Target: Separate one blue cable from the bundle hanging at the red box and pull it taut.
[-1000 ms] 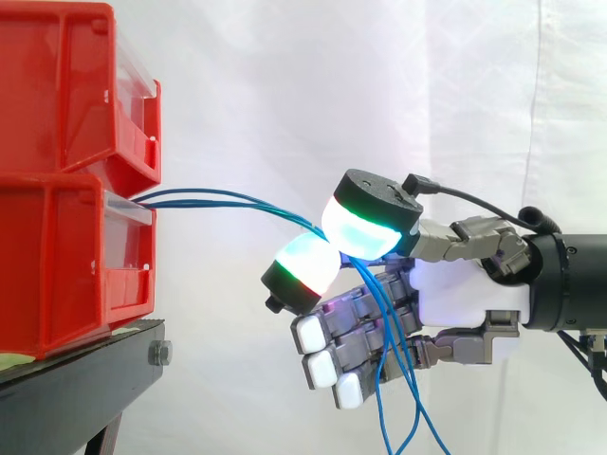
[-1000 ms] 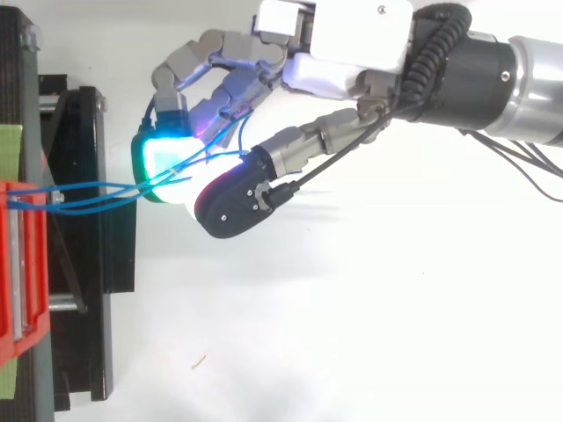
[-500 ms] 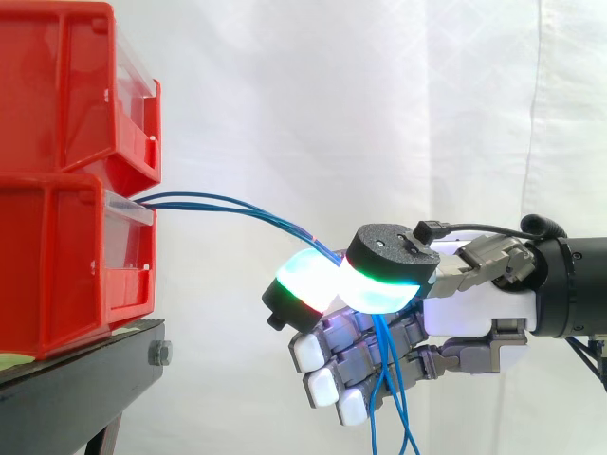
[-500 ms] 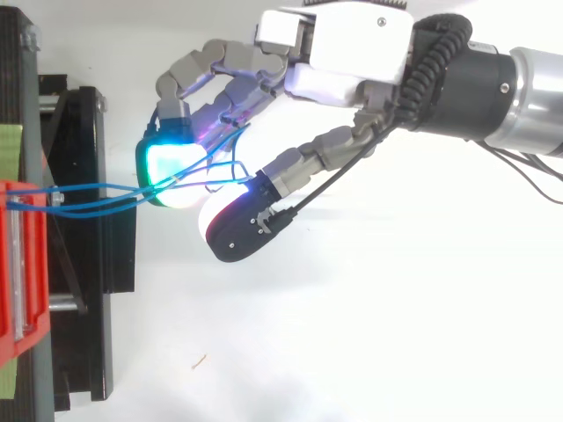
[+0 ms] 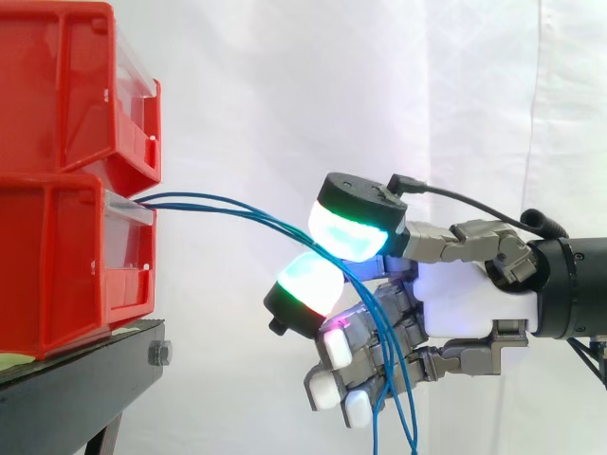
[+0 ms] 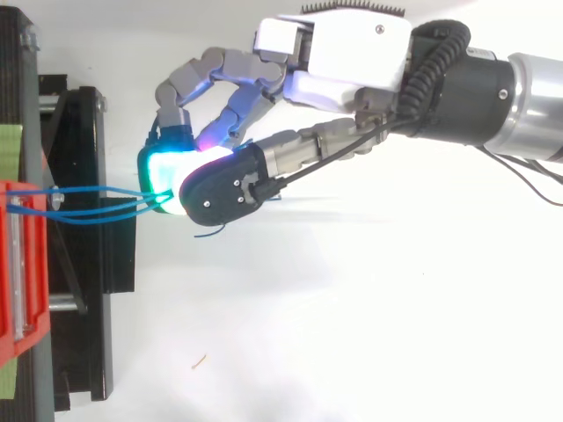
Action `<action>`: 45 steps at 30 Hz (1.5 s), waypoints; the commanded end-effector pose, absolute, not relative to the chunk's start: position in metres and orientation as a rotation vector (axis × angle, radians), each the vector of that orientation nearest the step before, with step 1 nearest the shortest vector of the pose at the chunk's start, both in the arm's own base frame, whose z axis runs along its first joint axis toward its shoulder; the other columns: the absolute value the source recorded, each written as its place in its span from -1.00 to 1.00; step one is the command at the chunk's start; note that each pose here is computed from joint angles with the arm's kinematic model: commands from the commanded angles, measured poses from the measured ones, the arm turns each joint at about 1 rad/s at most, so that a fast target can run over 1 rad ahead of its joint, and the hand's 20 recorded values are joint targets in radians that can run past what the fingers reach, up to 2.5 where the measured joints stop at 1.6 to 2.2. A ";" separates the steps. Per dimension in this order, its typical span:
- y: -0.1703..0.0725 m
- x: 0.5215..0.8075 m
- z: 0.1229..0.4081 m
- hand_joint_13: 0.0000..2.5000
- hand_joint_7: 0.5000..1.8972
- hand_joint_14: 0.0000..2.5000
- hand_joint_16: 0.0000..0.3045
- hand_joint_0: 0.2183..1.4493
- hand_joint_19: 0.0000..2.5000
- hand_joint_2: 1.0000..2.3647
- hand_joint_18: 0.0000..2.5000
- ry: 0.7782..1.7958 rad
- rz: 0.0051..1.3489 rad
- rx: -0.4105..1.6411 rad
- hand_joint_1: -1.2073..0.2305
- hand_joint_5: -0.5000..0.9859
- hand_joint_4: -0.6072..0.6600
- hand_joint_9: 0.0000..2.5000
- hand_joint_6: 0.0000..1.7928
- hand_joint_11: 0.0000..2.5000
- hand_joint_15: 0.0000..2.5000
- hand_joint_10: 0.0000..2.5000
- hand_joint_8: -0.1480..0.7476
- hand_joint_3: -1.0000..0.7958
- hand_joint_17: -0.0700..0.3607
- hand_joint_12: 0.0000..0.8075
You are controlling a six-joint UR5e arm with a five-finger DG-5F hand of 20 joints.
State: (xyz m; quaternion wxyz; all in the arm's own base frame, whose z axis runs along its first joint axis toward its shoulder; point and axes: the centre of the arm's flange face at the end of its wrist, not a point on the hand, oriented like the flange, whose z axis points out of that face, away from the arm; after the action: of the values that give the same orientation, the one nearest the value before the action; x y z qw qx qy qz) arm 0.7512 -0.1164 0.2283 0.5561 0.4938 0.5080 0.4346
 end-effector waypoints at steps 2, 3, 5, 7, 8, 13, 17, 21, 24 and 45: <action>-0.116 0.751 0.228 -0.31 -0.01 -0.98 -0.70 -0.40 -0.47 -0.97 -0.37 1.199 1.028 1.168 -0.40 -0.53 0.07 -0.22 0.01 -0.45 -0.51 -0.98 -0.02 -0.05 -0.19 -0.08; -0.116 0.751 0.229 -0.32 -0.04 -0.98 -0.70 -0.39 -0.47 -0.97 -0.37 1.198 1.028 1.167 -0.43 -0.54 0.02 -0.23 0.02 -0.45 -0.51 -0.98 -0.04 -0.05 -0.20 -0.09; -0.116 0.751 0.228 -0.32 -0.07 -0.98 -0.70 -0.38 -0.47 -0.97 -0.37 1.199 1.028 1.168 -0.45 -0.55 0.00 -0.24 0.02 -0.46 -0.51 -0.98 -0.04 -0.07 -0.20 -0.09; -0.116 0.751 0.228 -0.33 -0.08 -0.98 -0.70 -0.35 -0.49 -0.97 -0.37 1.202 1.026 1.171 -0.49 -0.56 -0.04 -0.25 0.02 -0.45 -0.52 -0.98 -0.07 -0.10 -0.20 -0.10; -0.116 0.751 0.228 -0.33 -0.08 -0.98 -0.70 -0.32 -0.49 -0.97 -0.37 1.203 1.026 1.172 -0.51 -0.56 -0.05 -0.26 0.02 -0.46 -0.52 -0.98 -0.07 -0.12 -0.20 -0.11; -0.114 0.750 0.226 -0.32 -0.04 -0.98 -0.72 -0.20 -0.52 -0.98 -0.36 1.213 1.027 1.185 -0.57 -0.55 -0.11 -0.21 0.04 -0.42 -0.53 -0.98 -0.07 -0.28 -0.23 -0.14; -0.109 0.750 0.226 -0.30 -0.04 -0.98 -0.72 -0.25 -0.51 -1.00 -0.35 1.210 1.044 1.196 -0.50 -0.53 0.00 -0.17 0.03 -0.41 -0.53 -0.98 -0.06 -0.44 -0.23 -0.13; -0.108 0.750 0.226 -0.30 -0.14 -0.98 -0.71 -0.38 -0.49 -1.00 -0.35 1.195 1.060 1.215 -0.34 -0.53 0.07 -0.15 0.02 -0.41 -0.52 -0.98 -0.03 -0.44 -0.21 -0.11; -0.108 0.750 0.226 -0.30 -0.14 -0.98 -0.71 -0.41 -0.49 -1.00 -0.35 1.193 1.063 1.218 -0.31 -0.53 0.09 -0.15 0.01 -0.41 -0.52 -0.98 -0.04 -0.44 -0.21 -0.11; -0.108 0.750 0.225 -0.44 -0.14 -0.98 -0.70 -0.38 -0.59 -1.00 -0.46 1.194 1.064 1.220 -0.77 -0.61 -0.14 -0.35 0.02 -0.44 -0.56 -0.98 -0.22 -0.44 -0.20 -0.16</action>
State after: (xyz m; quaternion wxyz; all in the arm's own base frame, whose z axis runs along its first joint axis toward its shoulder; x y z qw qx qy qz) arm 0.7500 -0.1076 0.2254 0.5358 0.5121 0.5013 0.4465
